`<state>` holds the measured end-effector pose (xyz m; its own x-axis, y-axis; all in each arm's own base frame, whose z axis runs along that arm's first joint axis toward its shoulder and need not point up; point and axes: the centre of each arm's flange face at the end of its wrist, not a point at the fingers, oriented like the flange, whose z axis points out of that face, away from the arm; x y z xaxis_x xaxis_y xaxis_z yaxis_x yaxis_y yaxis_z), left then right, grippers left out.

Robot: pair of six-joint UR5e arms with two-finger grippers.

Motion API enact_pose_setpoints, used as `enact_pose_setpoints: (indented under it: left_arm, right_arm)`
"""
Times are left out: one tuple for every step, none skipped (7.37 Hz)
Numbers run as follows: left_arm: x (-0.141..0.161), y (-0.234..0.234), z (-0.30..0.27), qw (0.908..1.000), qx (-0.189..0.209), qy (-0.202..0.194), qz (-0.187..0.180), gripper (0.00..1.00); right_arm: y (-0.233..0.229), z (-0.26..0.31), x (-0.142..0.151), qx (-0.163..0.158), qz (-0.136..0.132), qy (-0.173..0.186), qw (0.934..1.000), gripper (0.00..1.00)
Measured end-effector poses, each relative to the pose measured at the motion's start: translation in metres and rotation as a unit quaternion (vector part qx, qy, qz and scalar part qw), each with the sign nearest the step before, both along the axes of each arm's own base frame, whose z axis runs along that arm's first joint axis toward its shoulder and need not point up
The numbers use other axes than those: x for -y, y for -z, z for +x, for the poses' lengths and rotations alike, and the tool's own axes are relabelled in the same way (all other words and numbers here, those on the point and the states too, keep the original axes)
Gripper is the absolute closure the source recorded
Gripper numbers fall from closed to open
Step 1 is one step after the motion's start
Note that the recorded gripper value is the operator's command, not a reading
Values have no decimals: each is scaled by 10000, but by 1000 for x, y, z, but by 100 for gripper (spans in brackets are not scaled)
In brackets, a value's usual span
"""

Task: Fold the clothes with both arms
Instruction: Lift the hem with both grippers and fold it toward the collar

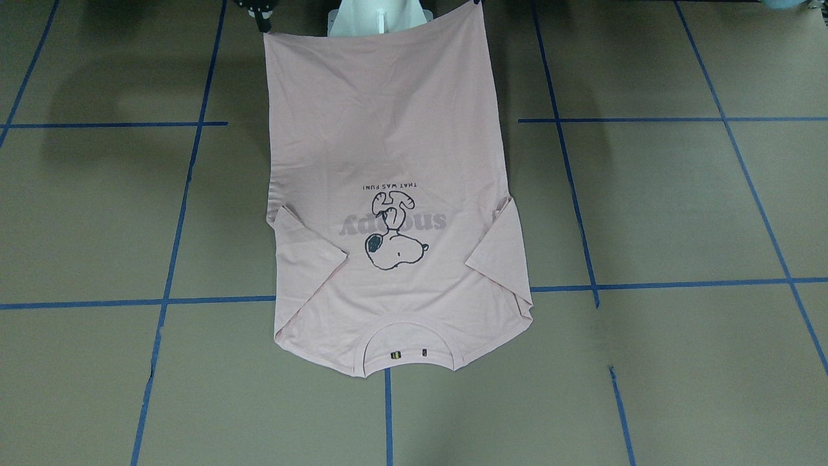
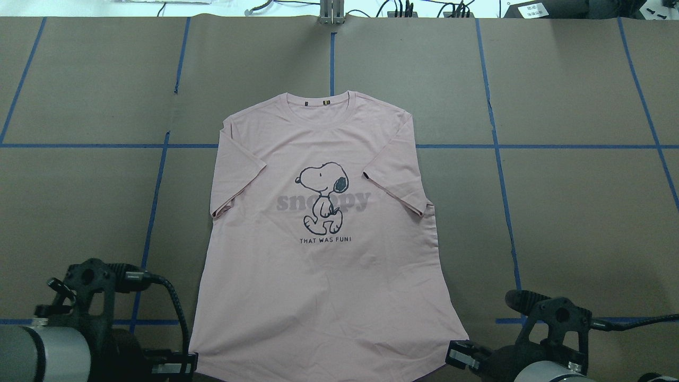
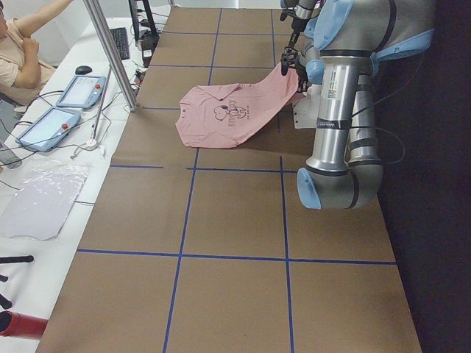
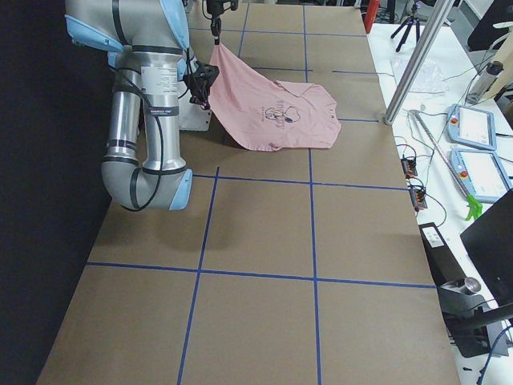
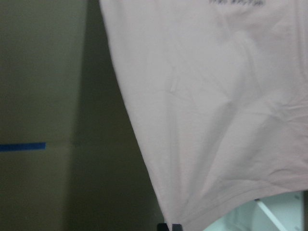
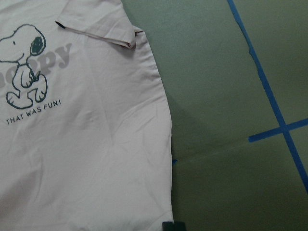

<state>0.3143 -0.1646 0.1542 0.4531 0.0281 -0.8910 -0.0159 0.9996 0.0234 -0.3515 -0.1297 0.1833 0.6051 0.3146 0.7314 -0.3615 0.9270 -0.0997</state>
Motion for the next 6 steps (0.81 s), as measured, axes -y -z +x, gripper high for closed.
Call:
enact_pose_setpoints:
  left_arm:
    - [6, 6, -1, 10000, -18, -25, 59, 100]
    - [16, 5, 12, 9998, 81, -3, 191, 100]
    - [35, 1, 31, 9991, 258, 93, 339, 100]
    - [62, -3, 51, 9974, 468, 215, 508, 100]
    - [93, -12, 66, 9947, 687, 346, 676, 100]
    - [125, -22, 71, 9915, 866, 480, 846, 100]
  right_arm:
    - [17, 6, 4, -61, -78, 40, 9999, 100]
    - [24, 5, 11, -151, -12, 71, 9999, 100]
    - [27, -2, 26, -286, 156, 45, 9995, 100]
    - [28, -15, 52, -429, 329, -84, 9985, 100]
    - [24, -37, 85, -535, 449, -285, 9972, 100]
    - [14, -61, 120, -589, 471, -506, 9959, 100]
